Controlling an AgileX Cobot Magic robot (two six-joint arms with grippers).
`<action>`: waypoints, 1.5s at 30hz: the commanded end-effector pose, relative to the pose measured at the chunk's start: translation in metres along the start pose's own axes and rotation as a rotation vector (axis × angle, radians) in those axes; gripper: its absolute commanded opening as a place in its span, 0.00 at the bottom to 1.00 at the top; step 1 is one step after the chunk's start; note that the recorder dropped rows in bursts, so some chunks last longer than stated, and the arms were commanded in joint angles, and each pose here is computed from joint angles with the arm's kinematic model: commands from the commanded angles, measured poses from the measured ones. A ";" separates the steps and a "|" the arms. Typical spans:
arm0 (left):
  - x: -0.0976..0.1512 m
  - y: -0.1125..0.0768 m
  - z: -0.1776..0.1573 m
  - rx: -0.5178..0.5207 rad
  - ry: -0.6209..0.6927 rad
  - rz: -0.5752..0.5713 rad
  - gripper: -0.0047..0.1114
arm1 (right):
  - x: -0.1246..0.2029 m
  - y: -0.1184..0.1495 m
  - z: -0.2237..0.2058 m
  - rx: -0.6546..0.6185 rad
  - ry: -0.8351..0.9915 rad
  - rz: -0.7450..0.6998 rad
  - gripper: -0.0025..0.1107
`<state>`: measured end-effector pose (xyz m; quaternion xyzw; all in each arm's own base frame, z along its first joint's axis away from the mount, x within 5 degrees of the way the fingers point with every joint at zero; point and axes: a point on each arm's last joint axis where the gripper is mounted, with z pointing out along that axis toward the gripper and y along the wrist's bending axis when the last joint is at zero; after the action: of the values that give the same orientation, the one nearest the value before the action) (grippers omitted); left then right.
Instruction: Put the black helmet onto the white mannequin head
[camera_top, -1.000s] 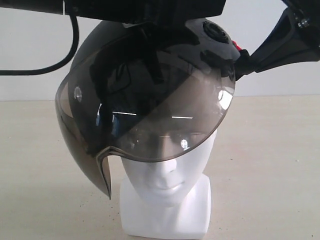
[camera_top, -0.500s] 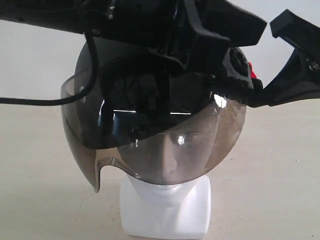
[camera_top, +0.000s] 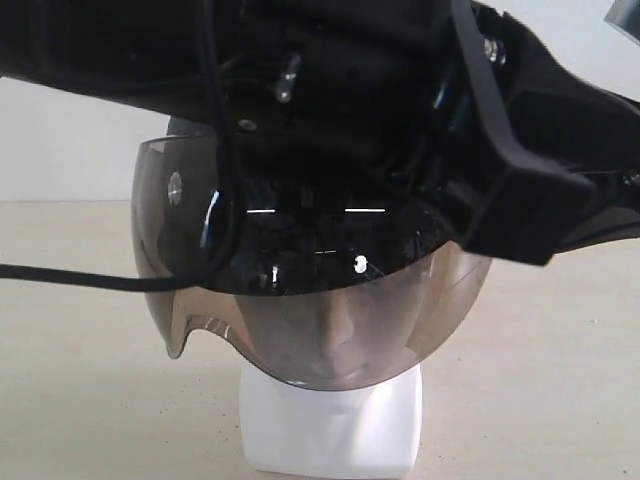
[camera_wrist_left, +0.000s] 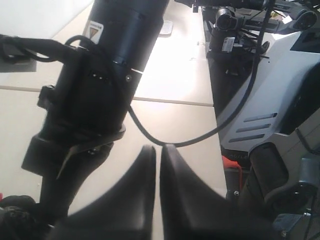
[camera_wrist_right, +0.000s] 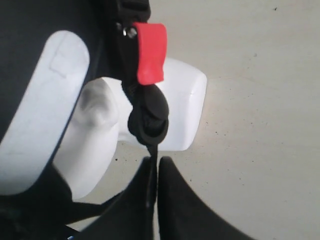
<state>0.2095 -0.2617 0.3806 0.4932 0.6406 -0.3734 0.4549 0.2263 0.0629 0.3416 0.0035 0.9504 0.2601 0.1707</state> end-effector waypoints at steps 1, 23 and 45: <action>0.015 0.006 0.009 -0.004 0.049 -0.078 0.08 | 0.008 -0.021 -0.001 0.190 0.076 -0.074 0.02; -0.015 0.028 -0.042 -0.352 -0.092 0.034 0.08 | 0.008 -0.023 -0.001 0.213 0.076 -0.073 0.02; -0.006 0.048 -0.059 -0.433 -0.015 0.037 0.08 | 0.008 -0.020 0.000 0.172 0.075 -0.069 0.08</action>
<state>0.2446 -0.1980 0.4078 0.3829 0.6870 -0.2221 0.5763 0.2249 0.0605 0.3395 -0.0050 0.9564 0.2360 0.1722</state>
